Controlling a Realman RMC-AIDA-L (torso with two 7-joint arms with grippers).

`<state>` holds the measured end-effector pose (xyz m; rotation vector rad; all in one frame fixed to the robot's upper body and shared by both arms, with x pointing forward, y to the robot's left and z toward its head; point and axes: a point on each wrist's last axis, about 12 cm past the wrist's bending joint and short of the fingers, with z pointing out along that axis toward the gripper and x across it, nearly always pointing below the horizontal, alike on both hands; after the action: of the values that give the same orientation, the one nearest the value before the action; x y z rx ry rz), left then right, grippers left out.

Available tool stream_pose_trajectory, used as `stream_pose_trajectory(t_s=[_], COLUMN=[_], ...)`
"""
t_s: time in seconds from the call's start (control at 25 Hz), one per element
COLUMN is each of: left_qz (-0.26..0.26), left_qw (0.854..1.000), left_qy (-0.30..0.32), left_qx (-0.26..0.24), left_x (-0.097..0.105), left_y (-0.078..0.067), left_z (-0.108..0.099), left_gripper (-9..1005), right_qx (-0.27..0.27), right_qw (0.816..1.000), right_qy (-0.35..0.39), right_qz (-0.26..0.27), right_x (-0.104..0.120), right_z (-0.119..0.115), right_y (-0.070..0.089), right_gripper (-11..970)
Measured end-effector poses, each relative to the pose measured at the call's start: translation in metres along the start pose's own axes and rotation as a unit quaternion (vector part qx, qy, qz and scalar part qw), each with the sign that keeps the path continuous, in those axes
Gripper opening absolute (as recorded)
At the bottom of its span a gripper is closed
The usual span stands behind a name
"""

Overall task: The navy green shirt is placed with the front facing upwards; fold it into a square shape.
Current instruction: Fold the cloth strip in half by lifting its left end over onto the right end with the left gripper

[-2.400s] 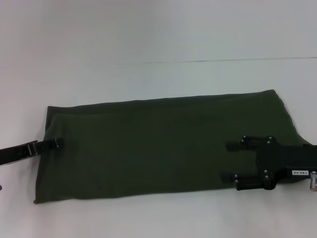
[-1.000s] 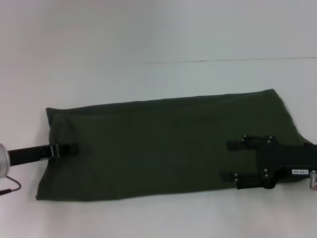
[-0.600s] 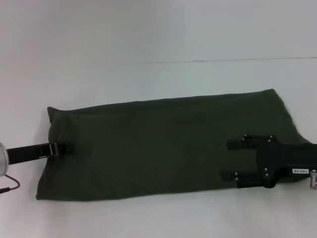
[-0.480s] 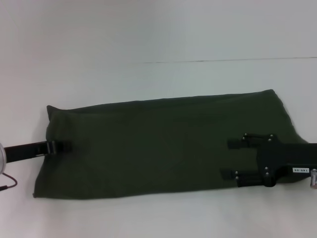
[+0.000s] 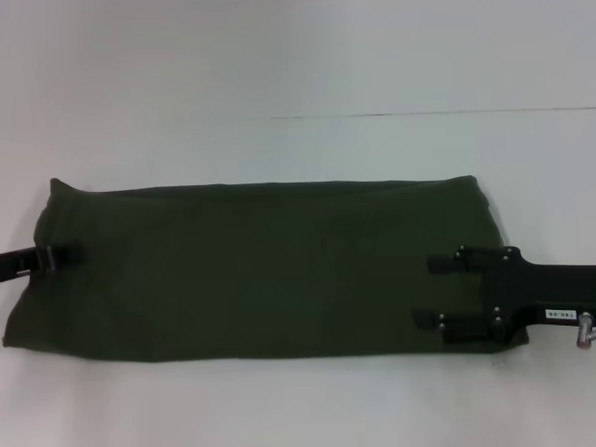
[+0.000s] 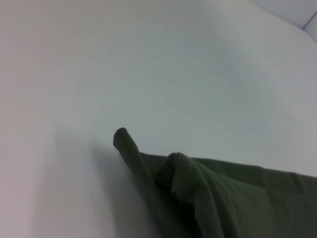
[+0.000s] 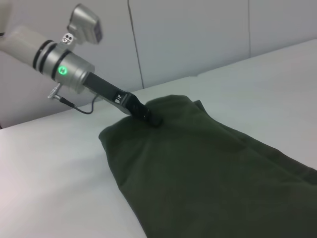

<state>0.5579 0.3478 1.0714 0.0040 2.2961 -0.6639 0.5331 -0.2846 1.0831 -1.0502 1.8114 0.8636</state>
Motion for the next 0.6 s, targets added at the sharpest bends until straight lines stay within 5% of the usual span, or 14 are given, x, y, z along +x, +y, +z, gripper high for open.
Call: stream_pose_trajectory(t_s=[0.12, 0.6], left_qz=[0.004, 0.032], left_qw=[1.000, 0.980], left_qy=[-0.006, -0.013], left_qx=[0.027, 0.196], left_x=[-0.007, -0.042], left_y=[-0.008, -0.102], left_z=[0.001, 0.045], left_gripper=[55, 54], right_qx=[0.005, 0.021], right_qw=[1.000, 0.999], right_qy=[-0.002, -0.015], right_qz=[0.004, 0.026], right_x=[0.001, 0.014], right_z=[0.000, -0.009], right_y=[-0.001, 0.004], right_gripper=[885, 884])
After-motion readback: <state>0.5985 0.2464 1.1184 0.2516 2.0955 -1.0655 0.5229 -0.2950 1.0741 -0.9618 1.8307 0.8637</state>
